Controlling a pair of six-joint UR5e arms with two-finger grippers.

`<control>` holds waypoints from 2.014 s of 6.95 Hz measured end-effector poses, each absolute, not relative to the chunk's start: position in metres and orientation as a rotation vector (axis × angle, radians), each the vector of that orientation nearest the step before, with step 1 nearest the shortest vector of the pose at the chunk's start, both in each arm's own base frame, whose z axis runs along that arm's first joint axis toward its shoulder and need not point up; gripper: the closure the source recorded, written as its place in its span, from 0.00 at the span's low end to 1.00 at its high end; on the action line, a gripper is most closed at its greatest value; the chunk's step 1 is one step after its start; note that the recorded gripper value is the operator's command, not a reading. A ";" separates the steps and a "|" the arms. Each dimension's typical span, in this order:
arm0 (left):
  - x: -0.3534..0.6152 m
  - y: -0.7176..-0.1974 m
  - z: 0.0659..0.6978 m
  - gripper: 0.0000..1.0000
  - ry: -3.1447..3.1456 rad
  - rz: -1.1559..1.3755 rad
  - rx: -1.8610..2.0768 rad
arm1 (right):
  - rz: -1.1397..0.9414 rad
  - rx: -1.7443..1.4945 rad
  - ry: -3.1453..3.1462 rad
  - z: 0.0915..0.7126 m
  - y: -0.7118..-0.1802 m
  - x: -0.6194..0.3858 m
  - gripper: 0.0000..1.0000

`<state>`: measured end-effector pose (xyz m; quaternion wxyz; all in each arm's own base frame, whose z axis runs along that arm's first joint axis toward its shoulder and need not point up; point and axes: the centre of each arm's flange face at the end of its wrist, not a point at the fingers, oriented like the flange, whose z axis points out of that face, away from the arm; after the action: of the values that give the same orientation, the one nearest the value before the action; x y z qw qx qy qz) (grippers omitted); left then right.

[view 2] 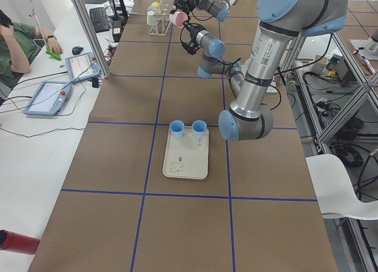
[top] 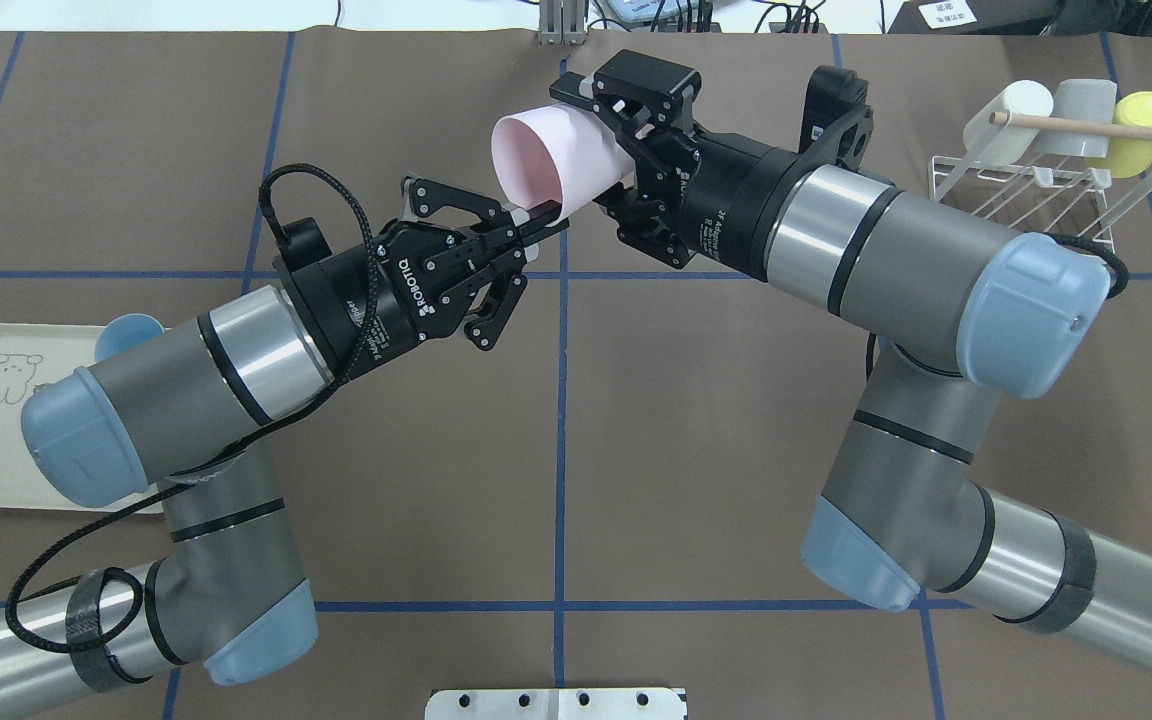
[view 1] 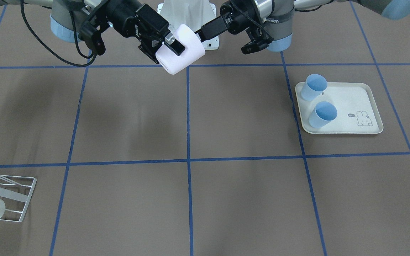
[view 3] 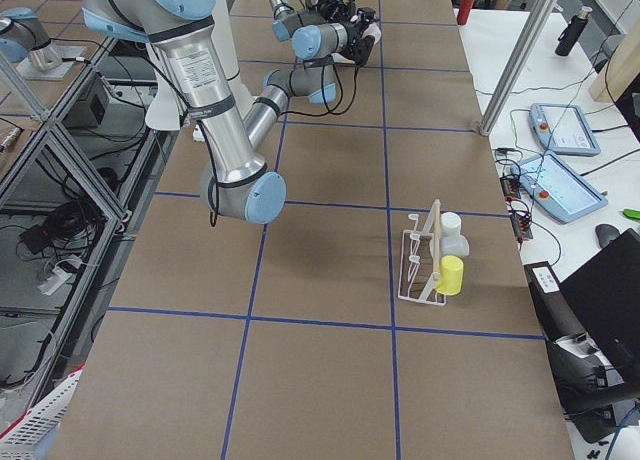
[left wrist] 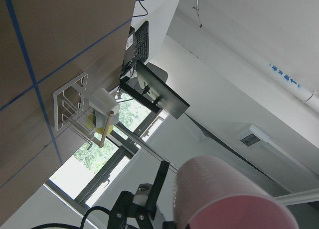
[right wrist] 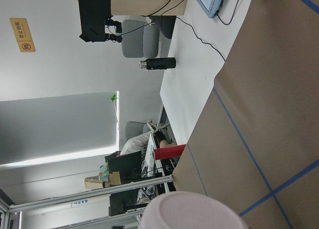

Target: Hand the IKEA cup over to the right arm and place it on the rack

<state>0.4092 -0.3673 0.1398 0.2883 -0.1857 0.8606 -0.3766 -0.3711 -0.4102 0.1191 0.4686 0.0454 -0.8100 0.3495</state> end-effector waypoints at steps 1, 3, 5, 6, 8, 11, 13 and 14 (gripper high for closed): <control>0.410 -0.367 0.140 0.00 2.296 -1.002 -0.488 | 0.851 0.109 -2.000 0.122 -0.411 -0.372 1.00; 0.406 -0.367 0.141 0.00 2.301 -0.969 -0.413 | 0.843 0.123 -2.026 0.129 -0.416 -0.371 1.00; 0.403 -0.368 0.145 0.00 2.299 -0.957 -0.376 | 0.838 0.193 -2.018 0.134 -0.426 -0.361 1.00; 0.403 -0.369 0.149 0.00 2.292 -0.947 -0.346 | 0.839 0.252 -1.987 0.141 -0.433 -0.355 1.00; 0.400 -0.368 0.174 0.00 2.219 -0.847 -0.072 | 0.831 0.428 -1.856 0.167 -0.451 -0.341 1.00; 0.382 -0.368 0.232 0.00 2.013 -0.675 0.337 | 0.812 0.767 -1.452 0.217 -0.477 -0.333 1.00; 0.364 -0.377 0.239 0.00 1.860 -0.653 0.452 | 0.841 0.926 -1.193 0.239 -0.496 -0.311 1.00; 0.353 -0.379 0.224 0.00 1.760 -0.645 0.491 | 0.833 0.976 -1.082 0.254 -0.501 -0.290 1.00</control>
<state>0.3529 -0.3795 0.2244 0.5662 0.2086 0.7488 -0.2743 -0.2900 -0.5010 0.2544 0.6680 0.4328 -0.4795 0.3695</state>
